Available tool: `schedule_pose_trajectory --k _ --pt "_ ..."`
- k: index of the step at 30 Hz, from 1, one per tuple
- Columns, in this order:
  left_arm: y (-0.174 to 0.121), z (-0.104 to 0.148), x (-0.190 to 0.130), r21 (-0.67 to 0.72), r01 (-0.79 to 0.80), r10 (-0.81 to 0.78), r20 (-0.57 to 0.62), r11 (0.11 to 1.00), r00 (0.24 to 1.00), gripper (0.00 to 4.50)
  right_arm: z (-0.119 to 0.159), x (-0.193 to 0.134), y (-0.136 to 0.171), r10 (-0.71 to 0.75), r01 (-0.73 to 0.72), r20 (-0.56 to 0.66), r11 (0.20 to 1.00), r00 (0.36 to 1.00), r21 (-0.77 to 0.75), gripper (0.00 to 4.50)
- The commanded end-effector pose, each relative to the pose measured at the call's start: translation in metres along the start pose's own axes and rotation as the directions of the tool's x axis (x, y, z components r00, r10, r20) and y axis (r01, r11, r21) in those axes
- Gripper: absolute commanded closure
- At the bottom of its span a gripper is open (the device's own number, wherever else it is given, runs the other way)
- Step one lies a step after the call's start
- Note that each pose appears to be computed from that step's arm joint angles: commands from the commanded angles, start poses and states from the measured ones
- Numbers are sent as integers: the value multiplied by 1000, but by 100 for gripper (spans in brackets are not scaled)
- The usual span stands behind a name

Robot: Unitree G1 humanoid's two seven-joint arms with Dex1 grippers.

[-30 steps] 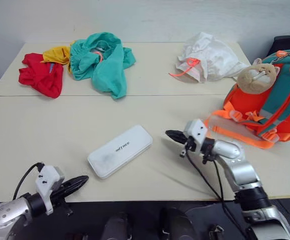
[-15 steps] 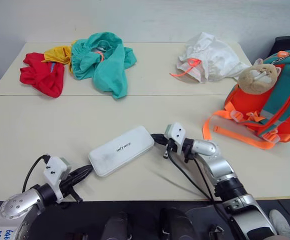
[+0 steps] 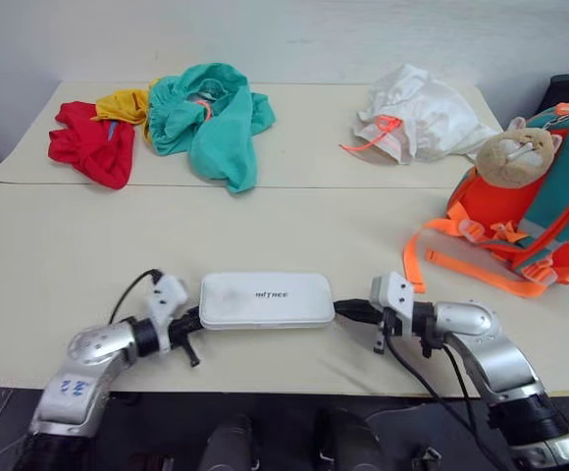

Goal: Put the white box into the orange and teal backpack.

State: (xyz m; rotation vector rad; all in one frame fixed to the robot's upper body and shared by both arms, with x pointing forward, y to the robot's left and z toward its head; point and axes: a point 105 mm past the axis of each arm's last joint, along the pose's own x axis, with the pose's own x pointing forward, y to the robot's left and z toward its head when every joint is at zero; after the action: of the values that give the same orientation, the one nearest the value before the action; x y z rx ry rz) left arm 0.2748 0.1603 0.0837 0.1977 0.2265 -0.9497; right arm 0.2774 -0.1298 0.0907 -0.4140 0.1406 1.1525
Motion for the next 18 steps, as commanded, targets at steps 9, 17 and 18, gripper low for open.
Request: schedule_pose_trajectory --k 9,17,18 --pt "4 -19 -16 -4 -3 3 -124 1000 992 448 -8 -35 -5 -120 121 -38 993 992 2 450" --pt "14 -26 -67 -47 -90 81 -161 995 984 448 -9 -37 -16 -157 156 -34 987 987 -27 450" --pt "16 -22 -68 -56 -110 102 -129 992 986 448 -8 -36 -17 -155 154 -28 987 987 -33 450"
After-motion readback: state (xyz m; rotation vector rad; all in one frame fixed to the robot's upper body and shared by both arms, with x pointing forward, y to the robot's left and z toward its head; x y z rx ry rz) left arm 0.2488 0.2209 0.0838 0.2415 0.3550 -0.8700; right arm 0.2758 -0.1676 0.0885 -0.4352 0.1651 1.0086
